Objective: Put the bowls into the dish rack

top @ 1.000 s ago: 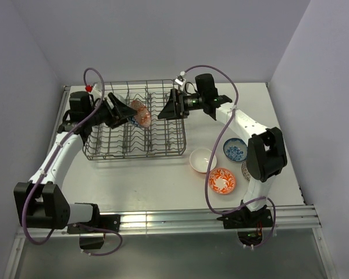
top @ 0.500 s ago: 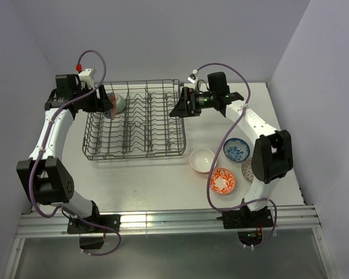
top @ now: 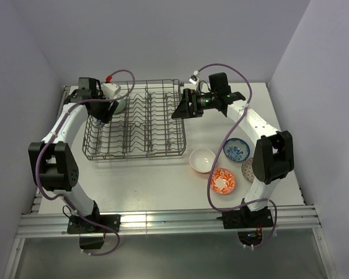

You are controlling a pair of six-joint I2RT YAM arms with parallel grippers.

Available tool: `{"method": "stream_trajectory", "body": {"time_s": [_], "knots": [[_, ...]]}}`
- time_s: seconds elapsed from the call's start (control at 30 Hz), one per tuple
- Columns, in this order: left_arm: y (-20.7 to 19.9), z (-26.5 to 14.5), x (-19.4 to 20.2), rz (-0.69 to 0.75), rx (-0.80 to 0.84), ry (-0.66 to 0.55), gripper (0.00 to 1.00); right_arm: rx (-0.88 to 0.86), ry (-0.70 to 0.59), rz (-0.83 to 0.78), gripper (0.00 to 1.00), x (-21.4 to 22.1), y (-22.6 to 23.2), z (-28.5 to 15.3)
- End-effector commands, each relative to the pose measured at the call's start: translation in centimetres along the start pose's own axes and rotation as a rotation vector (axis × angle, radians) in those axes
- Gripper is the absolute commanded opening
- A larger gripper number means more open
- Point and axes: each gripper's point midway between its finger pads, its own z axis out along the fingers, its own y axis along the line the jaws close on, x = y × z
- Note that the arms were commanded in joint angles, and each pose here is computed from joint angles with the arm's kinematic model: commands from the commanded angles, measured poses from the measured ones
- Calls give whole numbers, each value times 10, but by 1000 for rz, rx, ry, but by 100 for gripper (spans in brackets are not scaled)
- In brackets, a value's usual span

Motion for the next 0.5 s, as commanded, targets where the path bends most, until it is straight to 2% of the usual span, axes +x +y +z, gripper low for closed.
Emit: {"method": "stream_trajectory", "body": {"time_s": [0.0, 0.47], "knots": [[10, -3, -15, 180, -124, -24, 0, 2, -39, -63, 100, -11, 12, -14], [1, 25, -16, 351, -259, 52, 0, 17, -33, -55, 100, -6, 6, -16]]}}
